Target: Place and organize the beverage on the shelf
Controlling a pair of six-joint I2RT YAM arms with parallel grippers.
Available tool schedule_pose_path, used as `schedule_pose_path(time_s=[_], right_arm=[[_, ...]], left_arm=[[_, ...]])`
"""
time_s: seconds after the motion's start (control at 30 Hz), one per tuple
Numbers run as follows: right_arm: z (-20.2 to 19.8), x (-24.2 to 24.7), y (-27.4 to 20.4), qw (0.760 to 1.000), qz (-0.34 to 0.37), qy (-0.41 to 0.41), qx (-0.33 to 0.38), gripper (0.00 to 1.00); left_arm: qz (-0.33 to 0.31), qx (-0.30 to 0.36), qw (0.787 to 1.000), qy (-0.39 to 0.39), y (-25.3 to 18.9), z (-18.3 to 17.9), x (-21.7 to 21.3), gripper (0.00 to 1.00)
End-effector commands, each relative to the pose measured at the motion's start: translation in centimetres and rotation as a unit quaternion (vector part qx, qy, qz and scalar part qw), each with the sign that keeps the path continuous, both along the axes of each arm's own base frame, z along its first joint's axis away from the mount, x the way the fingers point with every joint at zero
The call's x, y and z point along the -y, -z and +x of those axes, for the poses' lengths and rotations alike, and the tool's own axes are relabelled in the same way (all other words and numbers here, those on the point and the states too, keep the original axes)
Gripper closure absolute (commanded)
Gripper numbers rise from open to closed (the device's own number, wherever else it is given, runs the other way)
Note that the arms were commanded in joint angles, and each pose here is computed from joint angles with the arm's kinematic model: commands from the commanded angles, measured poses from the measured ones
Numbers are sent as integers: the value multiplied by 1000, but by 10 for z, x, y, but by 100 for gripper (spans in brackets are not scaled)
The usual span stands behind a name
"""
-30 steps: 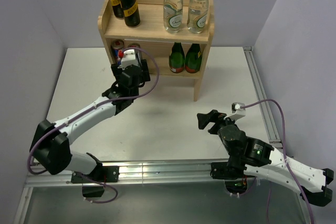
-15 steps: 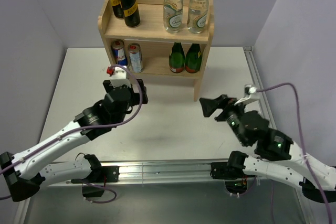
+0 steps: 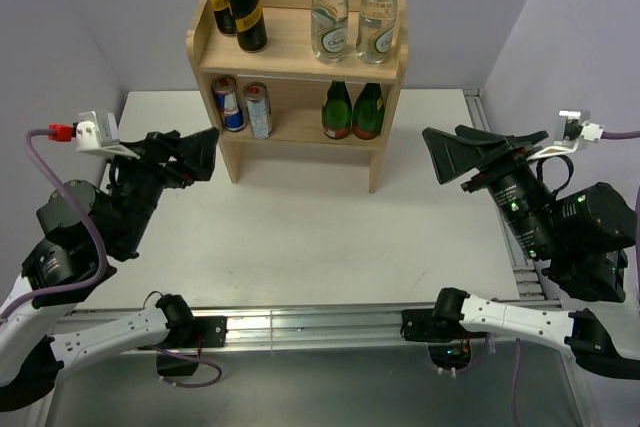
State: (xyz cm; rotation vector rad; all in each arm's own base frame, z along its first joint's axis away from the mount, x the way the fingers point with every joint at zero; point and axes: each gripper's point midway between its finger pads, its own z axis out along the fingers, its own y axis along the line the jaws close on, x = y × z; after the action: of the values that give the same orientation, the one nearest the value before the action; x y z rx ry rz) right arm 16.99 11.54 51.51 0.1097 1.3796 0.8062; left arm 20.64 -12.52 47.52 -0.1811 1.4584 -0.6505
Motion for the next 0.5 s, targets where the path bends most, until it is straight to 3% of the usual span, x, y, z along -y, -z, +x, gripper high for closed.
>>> schedule_pose_path(time_s=[0.0, 0.47], right_arm=[[1, -6, -5, 999, -29, -4, 17, 0], [1, -2, -5, 999, -30, 1, 25, 0]], left_arm=[[23, 10, 1000, 10, -3, -2, 2, 1], [22, 15, 1000, -3, -2, -4, -8, 1]])
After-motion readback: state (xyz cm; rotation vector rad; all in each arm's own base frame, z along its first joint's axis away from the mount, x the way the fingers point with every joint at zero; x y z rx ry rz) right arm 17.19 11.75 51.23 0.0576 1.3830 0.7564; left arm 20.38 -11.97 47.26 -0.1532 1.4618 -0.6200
